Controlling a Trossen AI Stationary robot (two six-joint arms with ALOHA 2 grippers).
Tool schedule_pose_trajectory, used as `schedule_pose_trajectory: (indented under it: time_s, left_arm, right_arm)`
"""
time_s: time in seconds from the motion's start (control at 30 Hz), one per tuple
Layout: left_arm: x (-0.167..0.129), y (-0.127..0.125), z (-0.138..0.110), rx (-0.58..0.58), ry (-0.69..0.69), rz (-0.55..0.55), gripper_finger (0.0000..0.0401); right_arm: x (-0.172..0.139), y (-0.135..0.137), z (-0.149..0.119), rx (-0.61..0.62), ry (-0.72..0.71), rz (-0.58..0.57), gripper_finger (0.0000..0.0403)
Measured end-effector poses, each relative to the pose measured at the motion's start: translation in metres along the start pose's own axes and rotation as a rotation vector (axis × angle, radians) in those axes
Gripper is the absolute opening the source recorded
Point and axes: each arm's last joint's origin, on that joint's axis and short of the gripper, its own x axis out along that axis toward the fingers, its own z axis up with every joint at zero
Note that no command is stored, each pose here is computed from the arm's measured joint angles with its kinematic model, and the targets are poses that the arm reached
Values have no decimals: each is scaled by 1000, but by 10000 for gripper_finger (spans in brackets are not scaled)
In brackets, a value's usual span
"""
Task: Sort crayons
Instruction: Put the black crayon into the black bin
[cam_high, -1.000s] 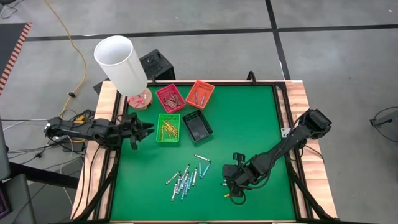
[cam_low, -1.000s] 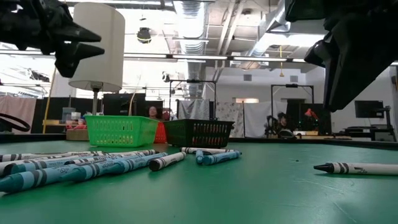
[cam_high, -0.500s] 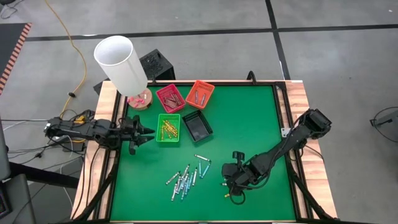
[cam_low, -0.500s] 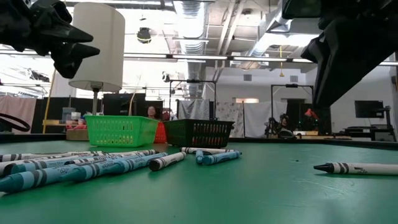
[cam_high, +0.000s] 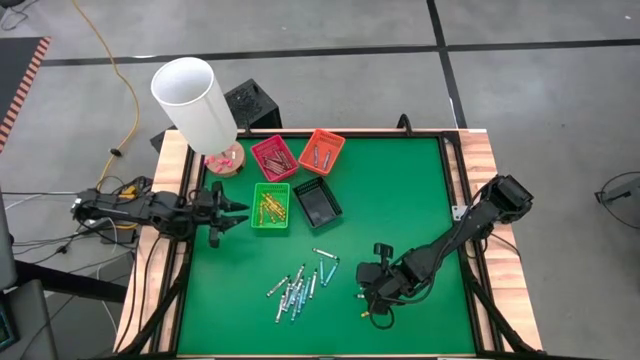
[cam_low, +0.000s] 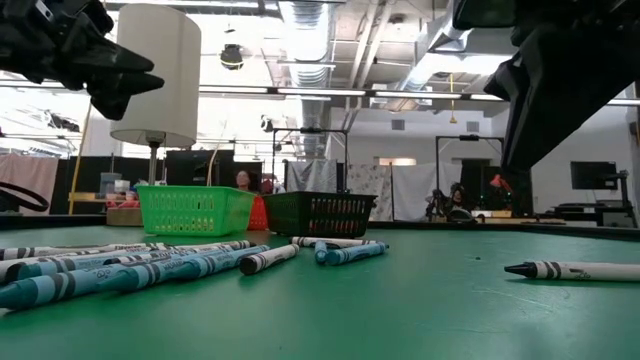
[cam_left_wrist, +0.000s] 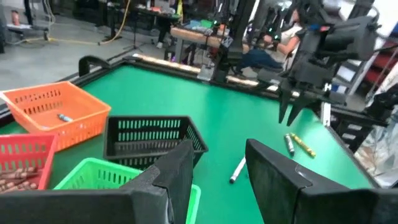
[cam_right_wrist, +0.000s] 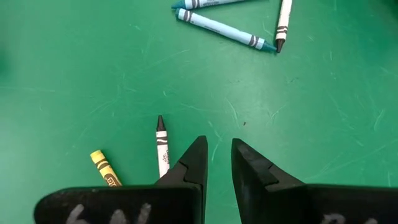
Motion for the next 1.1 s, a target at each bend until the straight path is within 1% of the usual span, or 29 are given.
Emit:
schedule_pose_trajectory:
  time_s: [0.1,0.2,0.33,0.43,0.53,0.63,0.9,1.0,1.1]
  left_arm:
    - [-4,0,2,-7,-27,-32,137]
    - [-10,1,0,-11,-13,-49,137]
    - [-9,2,-4,-22,29,-32,137]
    - [-9,3,-4,-6,23,0,137]
    - [-10,4,-3,-4,10,7,137]
    - [-10,4,-5,9,31,14,137]
    - [-10,6,-8,12,48,77,137]
    - [-10,7,-8,9,49,78,137]
    - [-10,7,-8,10,50,80,137]
  right_arm:
    - [0,1,1,4,-9,7,67]
    - [0,1,1,3,-8,7,67]
    - [0,1,1,5,-13,6,67]
    - [0,0,2,5,-25,-7,67]
    - [1,0,4,15,-39,-7,67]
    - [0,1,4,19,-49,2,67]
    - [-3,8,-1,22,-47,16,68]
    - [-3,9,-3,24,-43,24,80]
    - [-3,10,-3,32,-24,44,104]
